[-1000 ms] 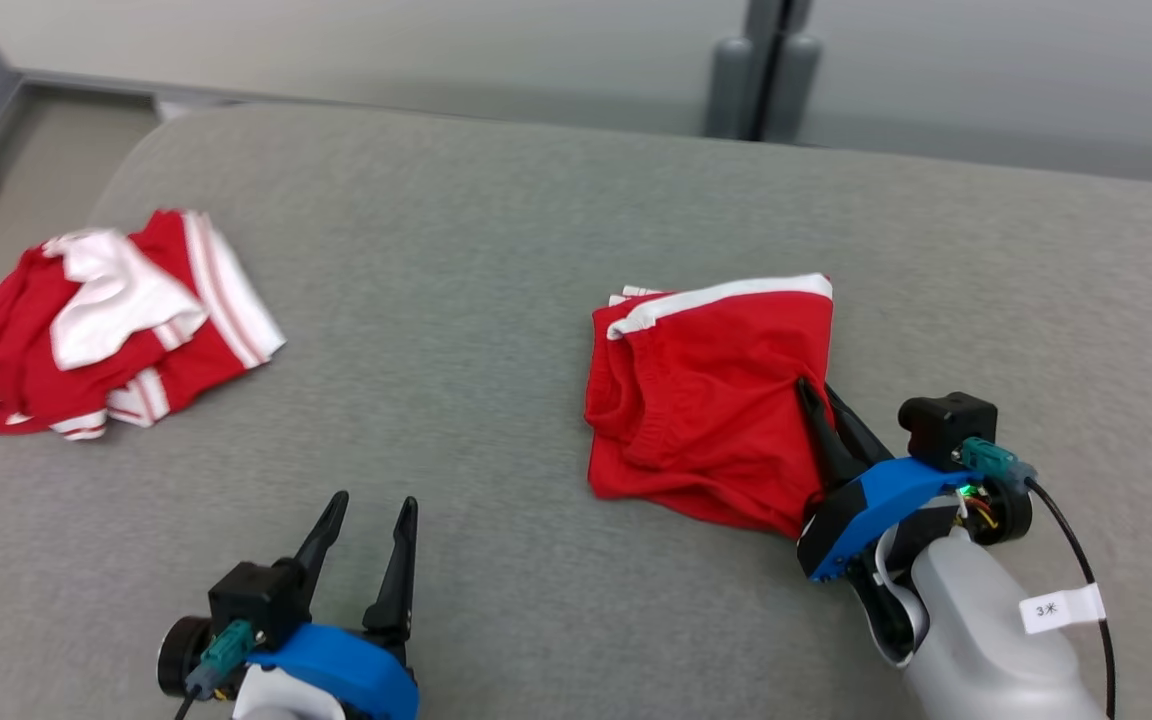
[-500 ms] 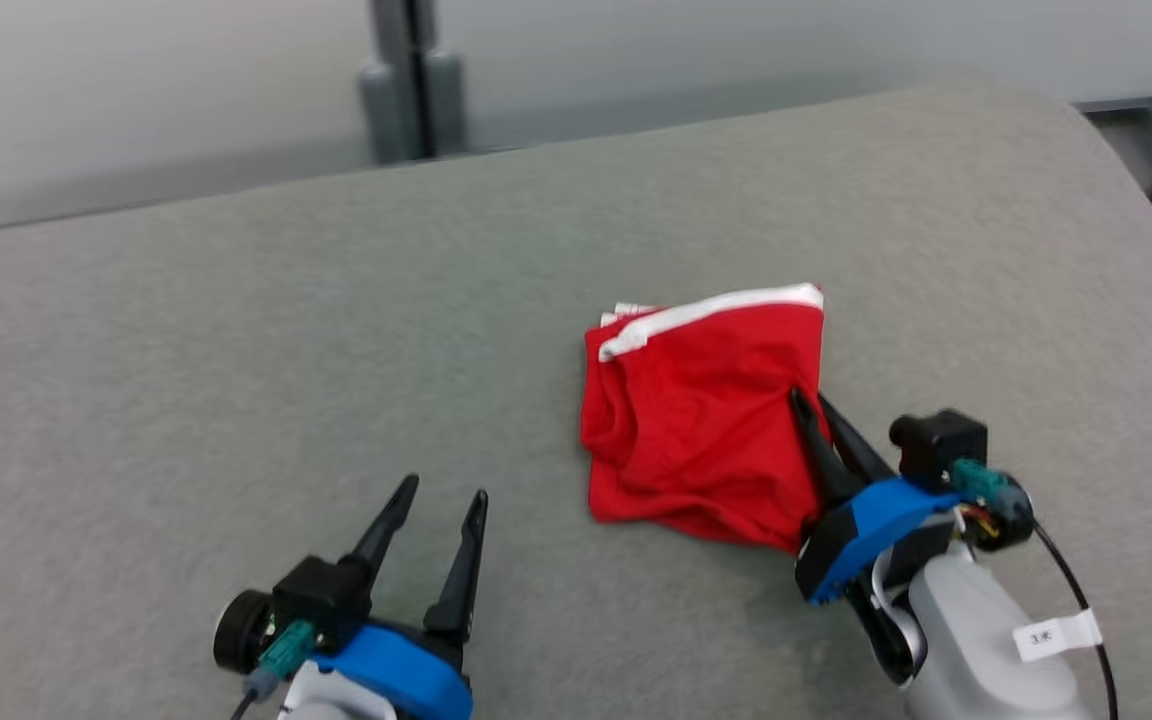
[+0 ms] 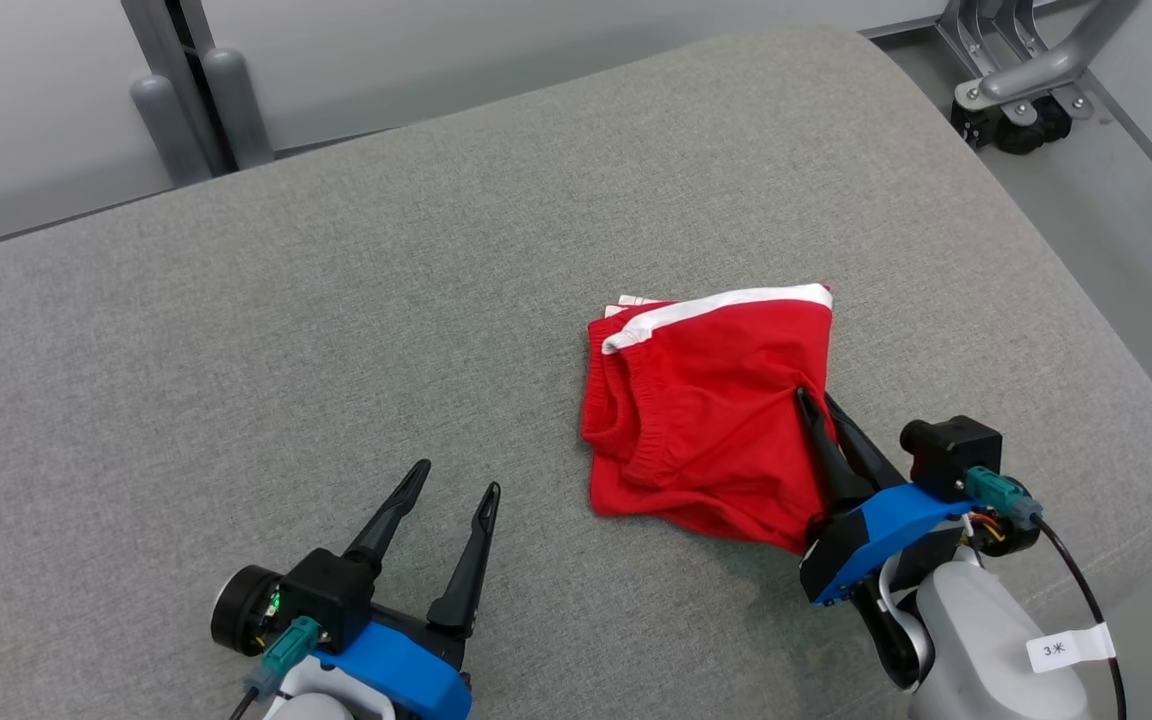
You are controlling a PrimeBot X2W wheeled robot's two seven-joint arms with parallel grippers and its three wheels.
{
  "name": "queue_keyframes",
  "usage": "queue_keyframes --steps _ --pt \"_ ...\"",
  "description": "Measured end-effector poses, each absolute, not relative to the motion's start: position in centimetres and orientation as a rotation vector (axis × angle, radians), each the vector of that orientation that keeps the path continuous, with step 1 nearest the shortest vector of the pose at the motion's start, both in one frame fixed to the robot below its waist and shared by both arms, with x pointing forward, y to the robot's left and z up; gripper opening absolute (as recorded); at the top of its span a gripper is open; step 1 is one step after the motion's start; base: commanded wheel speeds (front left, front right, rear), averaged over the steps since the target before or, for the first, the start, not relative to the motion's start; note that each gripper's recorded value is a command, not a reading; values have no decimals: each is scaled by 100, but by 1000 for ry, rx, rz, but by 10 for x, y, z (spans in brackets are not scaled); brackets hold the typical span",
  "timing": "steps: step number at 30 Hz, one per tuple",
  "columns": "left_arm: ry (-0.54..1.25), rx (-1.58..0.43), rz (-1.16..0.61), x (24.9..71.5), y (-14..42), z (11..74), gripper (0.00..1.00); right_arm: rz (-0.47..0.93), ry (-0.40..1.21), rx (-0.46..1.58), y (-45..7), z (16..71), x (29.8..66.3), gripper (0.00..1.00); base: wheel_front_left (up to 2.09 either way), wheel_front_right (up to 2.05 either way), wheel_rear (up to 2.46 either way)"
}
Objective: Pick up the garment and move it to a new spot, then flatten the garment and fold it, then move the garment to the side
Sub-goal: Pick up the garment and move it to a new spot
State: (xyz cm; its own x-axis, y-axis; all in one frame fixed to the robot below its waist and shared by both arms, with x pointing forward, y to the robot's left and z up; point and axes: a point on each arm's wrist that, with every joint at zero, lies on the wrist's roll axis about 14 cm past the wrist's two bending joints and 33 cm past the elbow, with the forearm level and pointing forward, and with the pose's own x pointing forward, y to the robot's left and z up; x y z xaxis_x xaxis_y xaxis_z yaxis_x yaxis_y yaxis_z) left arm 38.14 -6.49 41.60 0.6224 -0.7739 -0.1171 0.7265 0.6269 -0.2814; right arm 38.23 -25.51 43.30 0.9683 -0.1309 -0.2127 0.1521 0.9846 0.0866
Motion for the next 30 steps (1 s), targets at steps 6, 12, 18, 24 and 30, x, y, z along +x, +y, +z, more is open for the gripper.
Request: queue_keyframes --steps 6,12,18,24,30 --pt "239 -210 -883 384 -63 412 100 -170 217 93 -264 429 381 0 0 0 0" --pt "251 -209 -888 385 -60 406 100 -197 219 28 -280 433 391 0 0 0 0" --pt "267 -193 -845 392 -38 396 100 -244 279 -128 -311 437 414 0 0 0 0" --pt "293 -174 -763 399 -3 385 100 -389 364 -289 -361 447 426 0 0 0 0" --pt "325 -168 -693 403 25 373 100 -450 416 -336 -376 442 432 0 0 0 0"
